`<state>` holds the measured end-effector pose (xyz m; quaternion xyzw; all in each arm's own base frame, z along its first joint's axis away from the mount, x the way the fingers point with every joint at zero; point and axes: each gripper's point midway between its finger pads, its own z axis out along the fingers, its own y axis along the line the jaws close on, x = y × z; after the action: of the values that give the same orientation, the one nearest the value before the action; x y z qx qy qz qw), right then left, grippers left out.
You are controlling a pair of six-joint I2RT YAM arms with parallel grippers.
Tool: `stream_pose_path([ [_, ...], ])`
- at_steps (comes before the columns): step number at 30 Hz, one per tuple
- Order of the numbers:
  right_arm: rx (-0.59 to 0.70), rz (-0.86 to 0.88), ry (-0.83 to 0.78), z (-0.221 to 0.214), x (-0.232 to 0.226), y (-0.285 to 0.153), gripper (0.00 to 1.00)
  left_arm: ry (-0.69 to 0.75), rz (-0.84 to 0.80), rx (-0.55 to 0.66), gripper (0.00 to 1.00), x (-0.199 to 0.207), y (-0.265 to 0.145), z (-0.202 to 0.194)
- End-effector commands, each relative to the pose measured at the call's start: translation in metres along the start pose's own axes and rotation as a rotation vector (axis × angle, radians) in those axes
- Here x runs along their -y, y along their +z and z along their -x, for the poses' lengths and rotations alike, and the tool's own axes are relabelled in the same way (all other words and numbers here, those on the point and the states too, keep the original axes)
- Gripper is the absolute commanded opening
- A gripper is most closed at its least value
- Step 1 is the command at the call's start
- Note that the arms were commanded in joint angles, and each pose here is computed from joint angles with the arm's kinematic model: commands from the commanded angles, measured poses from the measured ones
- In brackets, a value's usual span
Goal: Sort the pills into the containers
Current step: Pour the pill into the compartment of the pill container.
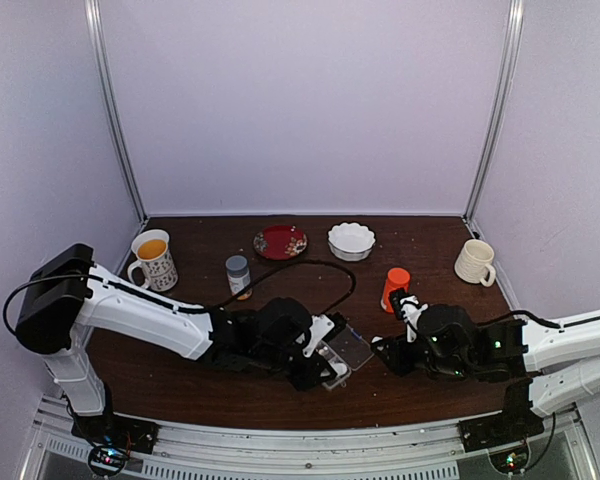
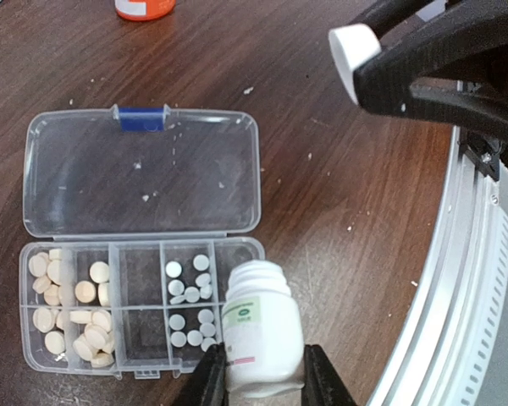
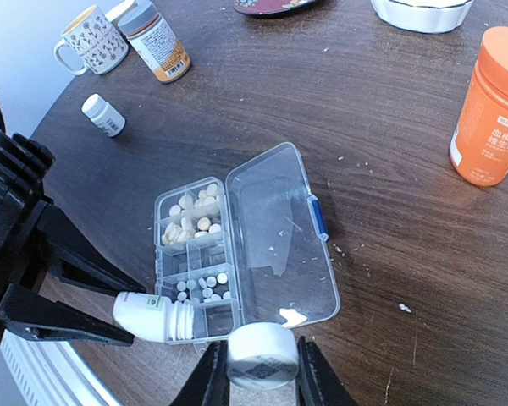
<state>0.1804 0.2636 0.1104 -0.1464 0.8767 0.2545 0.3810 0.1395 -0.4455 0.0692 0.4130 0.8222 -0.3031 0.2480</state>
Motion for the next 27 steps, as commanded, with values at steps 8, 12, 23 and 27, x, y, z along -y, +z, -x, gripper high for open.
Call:
stream_pose_path([
  [8,0.025,-0.012,0.007,0.004,0.004,-0.003,0.00,0.023,-0.006,0.075,0.00,0.008,-0.011,0.025],
  [12,0.028,-0.012,0.006,0.004,0.005,-0.003,0.00,0.023,-0.003,0.033,0.00,0.005,0.000,0.016],
  [23,0.026,-0.013,0.010,0.002,0.006,-0.004,0.00,0.023,-0.017,-0.001,0.00,0.010,0.000,0.018],
  [27,0.028,-0.011,0.016,0.001,0.007,-0.004,0.00,-0.003,-0.004,0.034,0.00,0.003,0.003,0.010],
])
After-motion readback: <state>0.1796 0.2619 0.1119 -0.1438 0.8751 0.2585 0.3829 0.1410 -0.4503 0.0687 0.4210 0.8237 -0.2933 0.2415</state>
